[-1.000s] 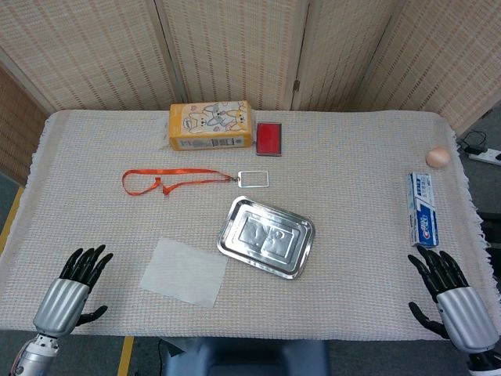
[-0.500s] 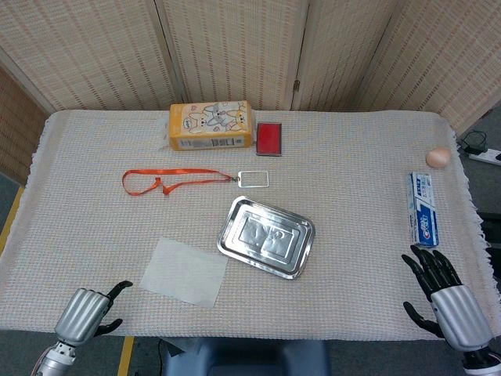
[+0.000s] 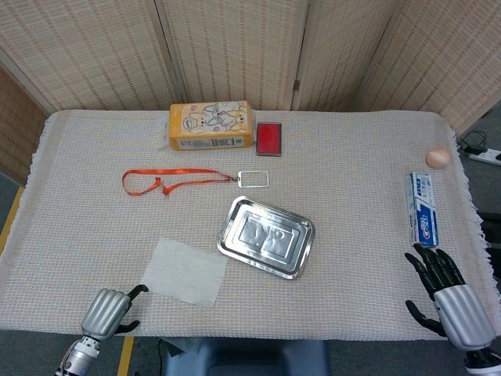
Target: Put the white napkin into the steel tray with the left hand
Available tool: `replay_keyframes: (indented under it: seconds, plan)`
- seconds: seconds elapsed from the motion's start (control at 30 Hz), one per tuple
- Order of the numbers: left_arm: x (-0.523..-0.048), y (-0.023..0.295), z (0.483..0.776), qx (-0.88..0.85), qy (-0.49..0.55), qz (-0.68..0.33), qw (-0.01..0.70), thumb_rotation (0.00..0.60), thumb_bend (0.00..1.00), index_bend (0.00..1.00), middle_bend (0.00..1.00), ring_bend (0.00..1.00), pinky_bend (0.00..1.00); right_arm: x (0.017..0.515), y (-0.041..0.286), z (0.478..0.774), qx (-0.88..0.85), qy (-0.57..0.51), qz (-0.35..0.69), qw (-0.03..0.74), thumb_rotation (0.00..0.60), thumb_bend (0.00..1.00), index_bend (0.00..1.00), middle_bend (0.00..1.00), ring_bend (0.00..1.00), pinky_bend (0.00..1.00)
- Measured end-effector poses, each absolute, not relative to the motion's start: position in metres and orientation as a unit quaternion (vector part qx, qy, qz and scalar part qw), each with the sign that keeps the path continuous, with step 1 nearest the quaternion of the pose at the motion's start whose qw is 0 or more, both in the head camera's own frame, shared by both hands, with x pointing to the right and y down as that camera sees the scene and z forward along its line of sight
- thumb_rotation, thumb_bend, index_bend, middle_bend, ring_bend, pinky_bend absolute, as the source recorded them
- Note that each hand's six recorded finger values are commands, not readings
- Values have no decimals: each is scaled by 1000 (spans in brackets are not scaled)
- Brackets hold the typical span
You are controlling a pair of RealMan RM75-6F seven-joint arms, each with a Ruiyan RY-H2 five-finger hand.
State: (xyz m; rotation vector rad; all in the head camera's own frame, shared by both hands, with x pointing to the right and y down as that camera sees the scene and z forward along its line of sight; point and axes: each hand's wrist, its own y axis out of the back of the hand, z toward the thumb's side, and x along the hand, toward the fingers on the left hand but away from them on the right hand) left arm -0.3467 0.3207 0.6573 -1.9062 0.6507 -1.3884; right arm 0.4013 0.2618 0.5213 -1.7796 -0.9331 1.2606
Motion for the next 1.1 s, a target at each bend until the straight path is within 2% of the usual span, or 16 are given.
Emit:
replay_keyframes:
  seconds: [0.23,1.1]
  plan:
    - [-342,316,675,-718,247,-538,368,600,229,374,1000,1000,1000,402,261,521,-695,-364,493,375,600,376,0,0,0,0]
    - [-311,297,705,-724,241,-519,384,600,230,387,1000,1000,1000,408,257,519,-689,-372,496,375,600,376,0,0,0,0]
